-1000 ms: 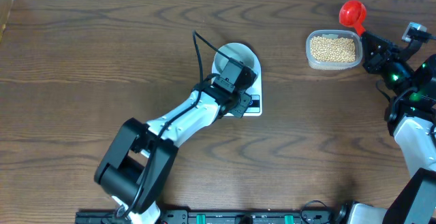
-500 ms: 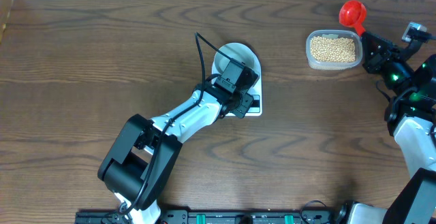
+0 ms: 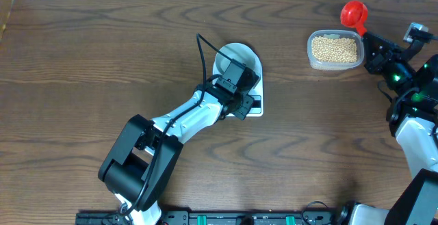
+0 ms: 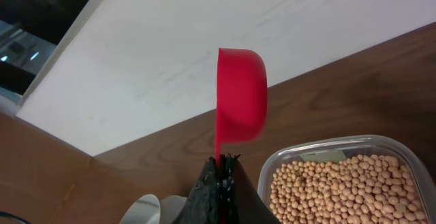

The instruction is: Scoop item into bowl and weigh 50g on scale

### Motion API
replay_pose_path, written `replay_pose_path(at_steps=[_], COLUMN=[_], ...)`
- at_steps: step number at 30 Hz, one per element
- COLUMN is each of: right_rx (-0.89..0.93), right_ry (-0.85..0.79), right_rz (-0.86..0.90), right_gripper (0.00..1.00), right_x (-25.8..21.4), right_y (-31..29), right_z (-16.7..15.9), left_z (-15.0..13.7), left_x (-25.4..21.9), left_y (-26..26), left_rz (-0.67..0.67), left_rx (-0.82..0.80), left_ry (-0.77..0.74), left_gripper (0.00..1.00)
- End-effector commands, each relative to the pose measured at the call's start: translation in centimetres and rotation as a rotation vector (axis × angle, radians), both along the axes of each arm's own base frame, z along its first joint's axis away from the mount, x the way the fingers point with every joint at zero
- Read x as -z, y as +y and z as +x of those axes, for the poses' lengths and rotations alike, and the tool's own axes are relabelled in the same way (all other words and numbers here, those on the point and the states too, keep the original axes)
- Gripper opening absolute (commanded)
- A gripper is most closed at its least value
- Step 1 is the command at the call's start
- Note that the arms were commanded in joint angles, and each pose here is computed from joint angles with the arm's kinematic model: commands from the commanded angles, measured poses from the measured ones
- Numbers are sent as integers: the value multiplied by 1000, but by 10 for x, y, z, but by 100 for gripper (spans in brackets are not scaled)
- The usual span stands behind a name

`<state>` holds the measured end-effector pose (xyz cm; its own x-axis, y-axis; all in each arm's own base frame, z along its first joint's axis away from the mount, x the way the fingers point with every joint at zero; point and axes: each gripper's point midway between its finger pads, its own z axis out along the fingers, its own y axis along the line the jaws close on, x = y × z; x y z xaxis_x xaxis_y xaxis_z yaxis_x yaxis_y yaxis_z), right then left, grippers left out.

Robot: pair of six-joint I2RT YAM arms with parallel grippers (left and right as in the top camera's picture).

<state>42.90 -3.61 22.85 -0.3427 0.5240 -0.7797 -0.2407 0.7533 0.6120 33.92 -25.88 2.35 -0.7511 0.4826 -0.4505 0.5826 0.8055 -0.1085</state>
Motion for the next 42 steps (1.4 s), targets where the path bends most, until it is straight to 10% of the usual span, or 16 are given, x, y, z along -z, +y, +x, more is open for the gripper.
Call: replay_pose_path(at_steps=[1, 29, 42], right_rx=[2, 2, 6], right_ry=[-32, -27, -27], right_rz=[-29, -28, -28], right_gripper=[1, 1, 1], right_x=[-11, -10, -10], right_y=[-1, -1, -2], right_z=[1, 1, 1], left_z=[3, -2, -1], left_x=[-1, 12, -99], left_y=[-4, -1, 7], left_rz=[-12, 7, -105], left_rx=[19, 13, -18], left_ry=[-8, 30, -140], left_gripper=[7, 7, 7])
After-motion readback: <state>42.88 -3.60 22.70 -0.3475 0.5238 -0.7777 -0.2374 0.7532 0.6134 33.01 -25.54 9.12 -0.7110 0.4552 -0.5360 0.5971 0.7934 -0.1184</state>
